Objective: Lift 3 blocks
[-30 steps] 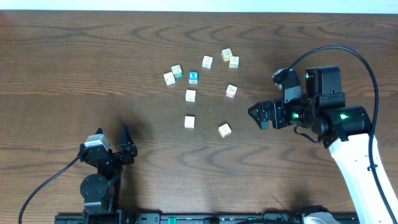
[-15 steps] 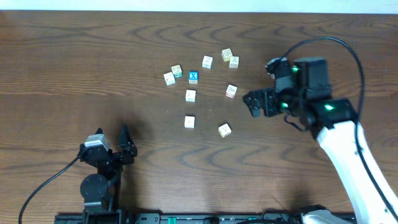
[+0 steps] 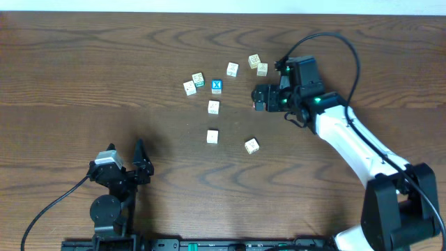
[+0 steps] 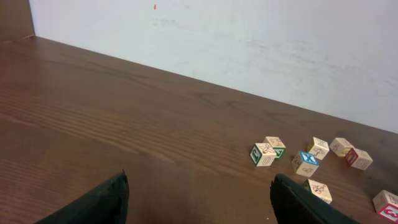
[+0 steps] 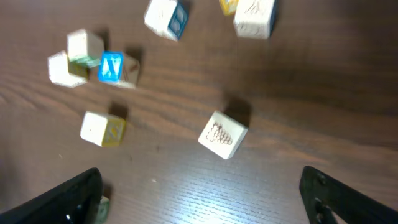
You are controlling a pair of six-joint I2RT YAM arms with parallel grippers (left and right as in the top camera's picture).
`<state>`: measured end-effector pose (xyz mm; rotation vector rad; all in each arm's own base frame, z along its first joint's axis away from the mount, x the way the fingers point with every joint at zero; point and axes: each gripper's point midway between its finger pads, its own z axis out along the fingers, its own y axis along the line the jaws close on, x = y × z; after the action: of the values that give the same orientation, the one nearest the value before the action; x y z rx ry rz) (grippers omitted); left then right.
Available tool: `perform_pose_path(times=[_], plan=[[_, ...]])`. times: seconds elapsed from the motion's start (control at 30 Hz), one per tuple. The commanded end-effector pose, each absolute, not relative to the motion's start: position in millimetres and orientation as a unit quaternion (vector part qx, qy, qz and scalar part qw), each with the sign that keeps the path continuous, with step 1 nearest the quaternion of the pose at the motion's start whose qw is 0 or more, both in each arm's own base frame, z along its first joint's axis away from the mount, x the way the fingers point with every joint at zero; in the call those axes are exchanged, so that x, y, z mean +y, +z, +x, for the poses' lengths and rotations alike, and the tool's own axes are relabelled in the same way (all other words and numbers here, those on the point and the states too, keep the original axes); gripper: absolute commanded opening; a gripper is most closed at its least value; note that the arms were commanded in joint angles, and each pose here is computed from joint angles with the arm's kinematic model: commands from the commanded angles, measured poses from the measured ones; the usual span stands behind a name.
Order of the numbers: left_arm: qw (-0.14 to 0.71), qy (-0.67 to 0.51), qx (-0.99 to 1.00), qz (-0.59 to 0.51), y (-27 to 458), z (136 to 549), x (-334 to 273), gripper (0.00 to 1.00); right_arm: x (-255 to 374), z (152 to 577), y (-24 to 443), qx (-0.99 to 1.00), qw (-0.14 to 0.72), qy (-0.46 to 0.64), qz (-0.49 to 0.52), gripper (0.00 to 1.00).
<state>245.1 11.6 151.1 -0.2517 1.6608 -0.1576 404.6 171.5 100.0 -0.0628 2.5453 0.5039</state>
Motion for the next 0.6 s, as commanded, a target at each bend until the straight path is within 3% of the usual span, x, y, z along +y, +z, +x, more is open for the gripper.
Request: perform_pose_path(times=[0.0, 0.13, 0.3, 0.57], plan=[[0.648, -0.069, 0.749, -0.119, 137.3, 243.7, 12.4, 0.73, 174.9, 395.5, 88.7, 0.952, 0.244, 0.186, -0.018, 0.99], [0.648, -0.069, 0.749, -0.119, 137.3, 243.7, 12.4, 0.73, 170.1, 385.7, 79.2, 0.960, 0.222, 0.170, -0.027, 0.99], [0.648, -0.069, 0.749, -0.119, 137.3, 243.7, 12.4, 0.74, 170.4, 394.2, 82.2, 0.956, 0.241, 0.167, -0.025, 0.87], [0.648, -0.069, 0.749, -0.119, 137.3, 243.7, 12.4, 0.73, 186.8, 411.7, 75.9, 0.947, 0.267, 0.178, 0.002, 0.85]])
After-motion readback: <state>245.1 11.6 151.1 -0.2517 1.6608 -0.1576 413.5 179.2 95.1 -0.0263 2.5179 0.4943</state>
